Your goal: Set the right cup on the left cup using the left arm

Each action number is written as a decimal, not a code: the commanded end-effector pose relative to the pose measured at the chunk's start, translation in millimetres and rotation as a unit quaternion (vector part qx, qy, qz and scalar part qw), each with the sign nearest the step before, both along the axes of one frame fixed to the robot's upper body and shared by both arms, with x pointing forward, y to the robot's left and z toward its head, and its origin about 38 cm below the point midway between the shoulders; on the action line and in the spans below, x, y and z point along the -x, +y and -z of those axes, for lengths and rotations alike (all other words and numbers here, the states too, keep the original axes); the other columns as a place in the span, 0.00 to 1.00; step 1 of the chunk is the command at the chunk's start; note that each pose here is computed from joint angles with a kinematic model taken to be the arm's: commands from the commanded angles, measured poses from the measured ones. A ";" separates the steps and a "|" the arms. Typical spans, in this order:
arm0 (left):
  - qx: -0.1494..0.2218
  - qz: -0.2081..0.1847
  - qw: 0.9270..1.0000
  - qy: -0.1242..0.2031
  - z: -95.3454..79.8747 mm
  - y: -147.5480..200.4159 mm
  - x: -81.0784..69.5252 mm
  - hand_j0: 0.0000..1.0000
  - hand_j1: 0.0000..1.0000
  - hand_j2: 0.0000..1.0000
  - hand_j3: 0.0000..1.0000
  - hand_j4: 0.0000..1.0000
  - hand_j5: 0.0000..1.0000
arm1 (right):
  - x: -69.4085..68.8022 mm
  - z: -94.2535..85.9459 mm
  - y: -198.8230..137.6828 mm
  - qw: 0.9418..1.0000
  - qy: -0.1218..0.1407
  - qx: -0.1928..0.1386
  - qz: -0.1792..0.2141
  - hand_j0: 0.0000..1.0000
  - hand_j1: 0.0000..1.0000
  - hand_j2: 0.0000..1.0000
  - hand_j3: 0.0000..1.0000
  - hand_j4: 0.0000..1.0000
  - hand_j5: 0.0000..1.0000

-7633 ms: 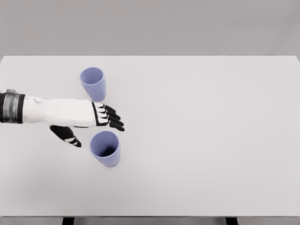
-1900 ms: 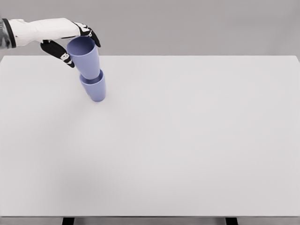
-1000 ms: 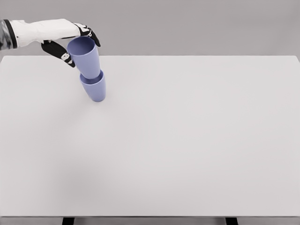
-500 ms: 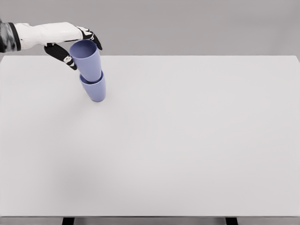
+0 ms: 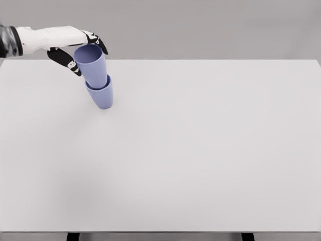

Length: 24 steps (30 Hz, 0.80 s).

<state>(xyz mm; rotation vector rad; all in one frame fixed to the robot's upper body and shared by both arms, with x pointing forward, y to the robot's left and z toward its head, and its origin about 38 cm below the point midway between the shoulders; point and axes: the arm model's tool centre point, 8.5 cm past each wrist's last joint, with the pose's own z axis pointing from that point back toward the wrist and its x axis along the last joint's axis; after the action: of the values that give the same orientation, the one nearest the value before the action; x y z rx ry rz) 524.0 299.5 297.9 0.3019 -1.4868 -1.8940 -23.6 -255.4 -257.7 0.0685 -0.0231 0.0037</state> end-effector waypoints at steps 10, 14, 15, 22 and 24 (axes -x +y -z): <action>-0.004 0.000 1.000 0.001 3.3 -4.1 -1.9 0.60 0.60 0.60 0.60 0.60 0.60 | 0.0 0.0 0.0 1.000 0.000 0.000 0.000 1.00 1.00 1.00 1.00 1.00 1.00; -0.001 -0.001 1.000 -0.002 2.7 -4.2 -2.1 1.00 1.00 1.00 1.00 1.00 1.00 | 0.0 0.0 0.0 1.000 0.000 0.000 0.000 1.00 1.00 1.00 1.00 1.00 1.00; -0.001 -0.001 1.000 -0.002 2.4 -3.8 -1.9 1.00 1.00 1.00 1.00 1.00 1.00 | 0.0 0.0 0.0 1.000 0.000 0.000 0.000 1.00 1.00 1.00 1.00 1.00 1.00; 0.002 0.010 1.000 -0.013 -7.2 -4.8 4.4 1.00 1.00 1.00 1.00 1.00 1.00 | 0.0 0.0 0.0 1.000 0.000 0.000 0.000 1.00 1.00 1.00 1.00 1.00 1.00; 0.018 0.038 0.999 -0.035 -40.9 9.1 36.6 1.00 1.00 1.00 1.00 1.00 1.00 | 0.0 0.0 0.1 1.000 0.000 0.000 0.000 1.00 1.00 1.00 1.00 1.00 1.00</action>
<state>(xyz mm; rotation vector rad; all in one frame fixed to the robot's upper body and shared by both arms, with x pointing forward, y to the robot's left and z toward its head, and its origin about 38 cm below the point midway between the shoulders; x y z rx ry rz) 505.8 302.4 319.2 0.3122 -1.5458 -1.9254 -23.6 -255.4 -257.7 0.0685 -0.0231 0.0036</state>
